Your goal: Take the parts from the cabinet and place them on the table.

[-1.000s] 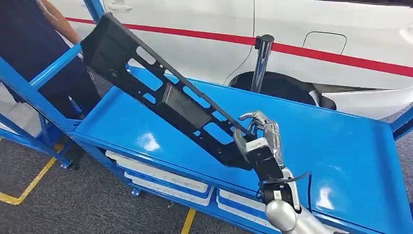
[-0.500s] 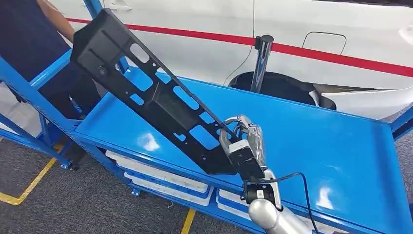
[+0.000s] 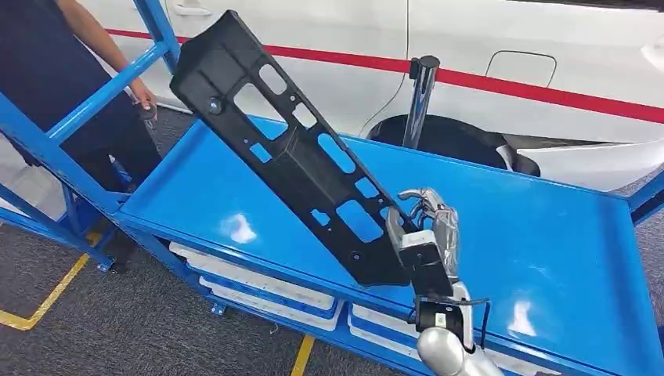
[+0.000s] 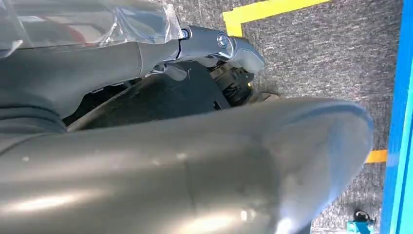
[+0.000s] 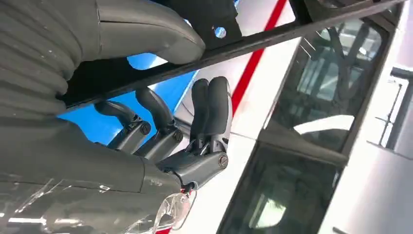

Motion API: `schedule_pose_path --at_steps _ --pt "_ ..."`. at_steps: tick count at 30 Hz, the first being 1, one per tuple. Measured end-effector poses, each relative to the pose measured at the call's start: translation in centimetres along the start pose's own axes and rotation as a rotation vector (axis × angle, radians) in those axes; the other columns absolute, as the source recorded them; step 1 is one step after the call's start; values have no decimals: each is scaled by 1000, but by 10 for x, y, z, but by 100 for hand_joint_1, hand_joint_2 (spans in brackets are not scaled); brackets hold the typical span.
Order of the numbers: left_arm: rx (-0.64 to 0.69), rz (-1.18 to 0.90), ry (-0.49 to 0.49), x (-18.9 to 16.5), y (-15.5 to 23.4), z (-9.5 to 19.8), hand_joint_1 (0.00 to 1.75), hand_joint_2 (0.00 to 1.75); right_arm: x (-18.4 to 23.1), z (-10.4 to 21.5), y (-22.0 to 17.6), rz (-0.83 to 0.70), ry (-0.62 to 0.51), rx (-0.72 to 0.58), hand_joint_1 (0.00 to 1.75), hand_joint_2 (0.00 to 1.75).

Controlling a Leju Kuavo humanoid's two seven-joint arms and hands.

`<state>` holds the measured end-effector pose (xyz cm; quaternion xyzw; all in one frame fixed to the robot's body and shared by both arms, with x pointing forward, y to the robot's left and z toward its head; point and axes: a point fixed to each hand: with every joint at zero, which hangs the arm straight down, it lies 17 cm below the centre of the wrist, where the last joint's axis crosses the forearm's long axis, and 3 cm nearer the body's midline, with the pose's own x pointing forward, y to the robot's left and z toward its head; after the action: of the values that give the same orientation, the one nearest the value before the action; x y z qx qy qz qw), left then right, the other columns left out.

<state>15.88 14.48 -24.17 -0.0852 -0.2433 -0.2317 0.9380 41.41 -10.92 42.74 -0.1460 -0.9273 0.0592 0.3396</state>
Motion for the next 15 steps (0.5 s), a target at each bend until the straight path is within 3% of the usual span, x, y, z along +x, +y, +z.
schedule_pose_path --at_steps 9,15 --pt "5 0 -6 -3 1 1 0 0 8 3 -109 -56 7 -239 175 175" --pt "9 -2 -6 -4 5 1 0 0 8 11 -157 -47 8 -346 175 175"
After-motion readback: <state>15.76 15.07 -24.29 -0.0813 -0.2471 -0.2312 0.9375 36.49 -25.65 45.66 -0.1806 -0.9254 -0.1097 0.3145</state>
